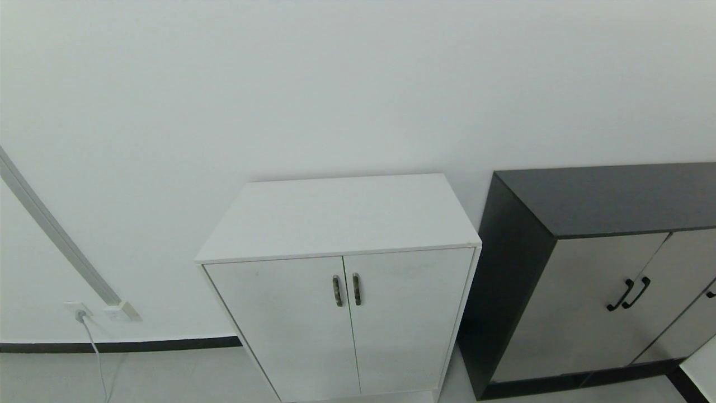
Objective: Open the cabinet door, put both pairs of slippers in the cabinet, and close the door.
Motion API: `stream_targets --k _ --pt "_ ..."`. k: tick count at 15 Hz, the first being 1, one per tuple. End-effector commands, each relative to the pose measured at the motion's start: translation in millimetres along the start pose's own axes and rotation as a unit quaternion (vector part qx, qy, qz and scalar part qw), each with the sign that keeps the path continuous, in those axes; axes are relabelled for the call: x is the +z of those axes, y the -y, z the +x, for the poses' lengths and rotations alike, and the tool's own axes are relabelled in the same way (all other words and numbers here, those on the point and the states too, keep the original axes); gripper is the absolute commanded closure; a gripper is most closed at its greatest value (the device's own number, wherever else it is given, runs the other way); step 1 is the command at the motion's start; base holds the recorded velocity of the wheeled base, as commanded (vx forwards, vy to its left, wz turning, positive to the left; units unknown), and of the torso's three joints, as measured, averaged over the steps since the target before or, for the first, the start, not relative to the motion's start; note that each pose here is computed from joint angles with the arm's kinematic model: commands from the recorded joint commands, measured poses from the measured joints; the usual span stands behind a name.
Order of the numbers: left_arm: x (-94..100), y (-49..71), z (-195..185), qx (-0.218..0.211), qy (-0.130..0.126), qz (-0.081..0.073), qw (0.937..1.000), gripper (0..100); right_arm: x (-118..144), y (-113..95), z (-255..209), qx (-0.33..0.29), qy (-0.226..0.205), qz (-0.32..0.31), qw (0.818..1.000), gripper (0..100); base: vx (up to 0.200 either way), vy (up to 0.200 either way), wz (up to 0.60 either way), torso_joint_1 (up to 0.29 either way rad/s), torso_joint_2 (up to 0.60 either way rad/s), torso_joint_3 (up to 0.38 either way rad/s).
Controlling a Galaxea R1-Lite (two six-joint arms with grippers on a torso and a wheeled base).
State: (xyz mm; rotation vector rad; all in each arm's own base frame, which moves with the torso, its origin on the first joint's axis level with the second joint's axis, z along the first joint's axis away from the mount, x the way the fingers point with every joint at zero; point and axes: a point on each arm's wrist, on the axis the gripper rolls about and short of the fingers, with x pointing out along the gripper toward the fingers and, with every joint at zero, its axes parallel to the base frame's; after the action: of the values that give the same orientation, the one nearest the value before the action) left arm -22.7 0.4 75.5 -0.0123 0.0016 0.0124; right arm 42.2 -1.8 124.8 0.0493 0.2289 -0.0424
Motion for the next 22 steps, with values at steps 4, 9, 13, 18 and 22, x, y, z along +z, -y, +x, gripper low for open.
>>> stream_targets --k 4,9,13,18,22 --pt "0.0 0.0 0 0.001 0.000 -0.002 1.0000 100 -20 0 -45 0.017 0.064 -0.002 0.998 100 0.000 0.000 0.00 0.000 0.00 0.000" --pt "0.2 0.0 0 0.001 0.001 -0.002 1.0000 100 -39 3 -56 0.066 0.067 -0.011 0.995 100 0.000 0.000 0.00 0.000 0.00 0.000" --pt "0.2 0.0 0 0.001 0.001 -0.002 1.0000 100 -48 4 -53 0.068 0.052 -0.012 0.996 100 0.000 0.000 0.00 0.000 0.00 0.000" --pt "0.0 -0.1 0 0.001 0.000 -0.002 1.0000 100 -52 4 -51 0.069 0.050 -0.047 0.995 100 0.000 0.000 0.00 0.000 0.00 0.000" --pt "0.2 0.0 0 0.001 0.001 -0.002 1.0000 100 -59 4 -45 0.068 0.066 -0.064 0.993 100 0.000 0.000 0.00 0.000 0.00 0.000"
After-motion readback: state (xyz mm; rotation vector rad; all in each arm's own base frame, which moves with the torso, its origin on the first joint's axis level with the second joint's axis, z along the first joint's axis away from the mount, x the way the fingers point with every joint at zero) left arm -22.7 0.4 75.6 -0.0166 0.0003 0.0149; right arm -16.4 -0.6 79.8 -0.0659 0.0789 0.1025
